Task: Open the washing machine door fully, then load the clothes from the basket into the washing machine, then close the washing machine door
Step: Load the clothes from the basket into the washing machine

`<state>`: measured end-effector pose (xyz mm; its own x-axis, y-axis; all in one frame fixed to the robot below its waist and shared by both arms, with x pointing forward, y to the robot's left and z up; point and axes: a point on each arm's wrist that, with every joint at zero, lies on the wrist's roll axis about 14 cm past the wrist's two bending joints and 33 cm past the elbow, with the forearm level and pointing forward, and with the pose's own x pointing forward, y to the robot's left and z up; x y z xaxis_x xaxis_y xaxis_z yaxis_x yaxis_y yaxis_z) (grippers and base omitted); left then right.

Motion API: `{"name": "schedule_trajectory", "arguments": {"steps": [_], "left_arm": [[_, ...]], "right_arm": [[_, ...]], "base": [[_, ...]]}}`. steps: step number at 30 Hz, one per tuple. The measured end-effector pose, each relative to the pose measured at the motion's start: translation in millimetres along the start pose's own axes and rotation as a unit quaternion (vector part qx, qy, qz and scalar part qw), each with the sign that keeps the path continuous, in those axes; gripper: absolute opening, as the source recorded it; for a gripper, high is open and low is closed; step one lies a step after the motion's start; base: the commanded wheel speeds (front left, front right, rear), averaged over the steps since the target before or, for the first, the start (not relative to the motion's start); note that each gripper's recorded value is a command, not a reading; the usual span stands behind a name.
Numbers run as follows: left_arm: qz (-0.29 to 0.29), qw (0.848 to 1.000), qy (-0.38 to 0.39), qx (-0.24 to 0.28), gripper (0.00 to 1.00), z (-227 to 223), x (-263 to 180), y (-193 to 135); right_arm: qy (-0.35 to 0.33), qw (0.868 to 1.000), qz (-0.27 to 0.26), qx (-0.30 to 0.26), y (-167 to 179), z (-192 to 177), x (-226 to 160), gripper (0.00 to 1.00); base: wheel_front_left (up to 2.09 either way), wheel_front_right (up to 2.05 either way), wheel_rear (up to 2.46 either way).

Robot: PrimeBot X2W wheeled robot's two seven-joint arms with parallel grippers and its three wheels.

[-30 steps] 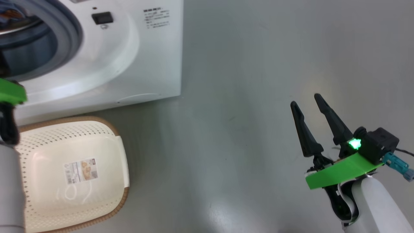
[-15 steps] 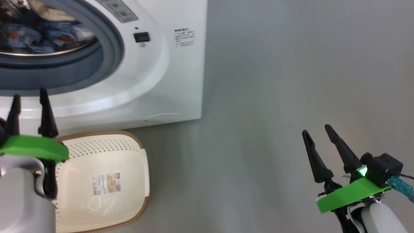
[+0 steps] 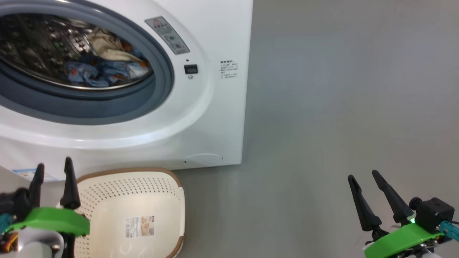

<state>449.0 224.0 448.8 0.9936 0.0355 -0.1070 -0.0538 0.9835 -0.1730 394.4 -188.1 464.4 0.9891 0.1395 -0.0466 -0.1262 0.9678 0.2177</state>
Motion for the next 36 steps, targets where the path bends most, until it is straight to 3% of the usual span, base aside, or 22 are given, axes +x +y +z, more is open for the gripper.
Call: {"name": "schedule_trajectory", "arguments": {"steps": [21,36], "left_arm": [[0.020,0.999,-0.034,0.002,1.00,14,-84,21],[0.016,0.999,-0.028,0.003,1.00,9,-90,20]], "right_arm": [[-0.016,1.000,-0.024,-0.005,-11,12,-48,1.00],[-0.014,0.999,-0.039,-0.003,-18,11,-52,1.00]], "base": [[0.00,0.00,0.00],[0.00,0.00,0.00]]}}
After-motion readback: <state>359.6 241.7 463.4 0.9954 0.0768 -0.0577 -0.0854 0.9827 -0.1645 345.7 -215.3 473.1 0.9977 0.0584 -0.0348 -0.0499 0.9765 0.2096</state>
